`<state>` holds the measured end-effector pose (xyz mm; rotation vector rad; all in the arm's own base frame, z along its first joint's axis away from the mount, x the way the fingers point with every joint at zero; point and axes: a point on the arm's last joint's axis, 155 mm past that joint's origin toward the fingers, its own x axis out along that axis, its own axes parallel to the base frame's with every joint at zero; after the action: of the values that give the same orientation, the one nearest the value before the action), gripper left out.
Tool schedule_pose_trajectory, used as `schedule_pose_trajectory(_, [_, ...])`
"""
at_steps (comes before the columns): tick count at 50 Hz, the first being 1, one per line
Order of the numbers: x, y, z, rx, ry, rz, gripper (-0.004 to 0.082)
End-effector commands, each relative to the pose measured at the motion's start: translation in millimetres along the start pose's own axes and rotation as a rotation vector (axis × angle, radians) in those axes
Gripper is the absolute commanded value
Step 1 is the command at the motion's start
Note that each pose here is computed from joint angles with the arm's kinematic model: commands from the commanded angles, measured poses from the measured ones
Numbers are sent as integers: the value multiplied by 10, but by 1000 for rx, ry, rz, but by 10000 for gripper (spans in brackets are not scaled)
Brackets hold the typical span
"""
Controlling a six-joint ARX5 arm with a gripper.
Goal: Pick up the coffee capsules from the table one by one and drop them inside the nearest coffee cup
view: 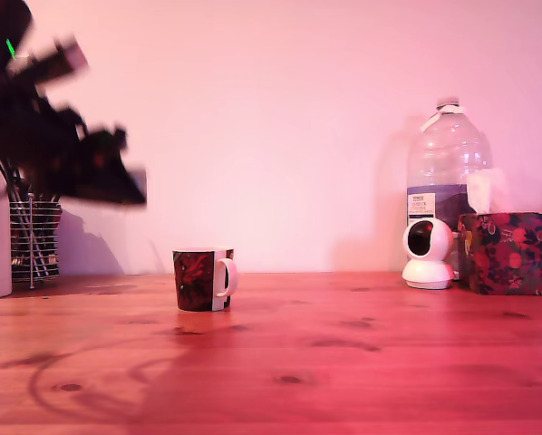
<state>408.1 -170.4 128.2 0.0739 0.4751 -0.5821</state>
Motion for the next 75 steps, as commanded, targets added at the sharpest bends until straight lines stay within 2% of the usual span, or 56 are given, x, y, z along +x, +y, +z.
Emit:
schedule_pose_trajectory(1, [75,31,135,3,-20,-3,200])
schedule_pose_trajectory(20, [424,136,147,-22,70,-14,200])
schedule_pose_trajectory(54, [811,229,470,-39,127,-47,201])
schedule_pose_trajectory(69, [1070,172,494,-24,182,-81,201])
schedule_pose_trajectory(75, [1160,117,439,-25,211,-94,201])
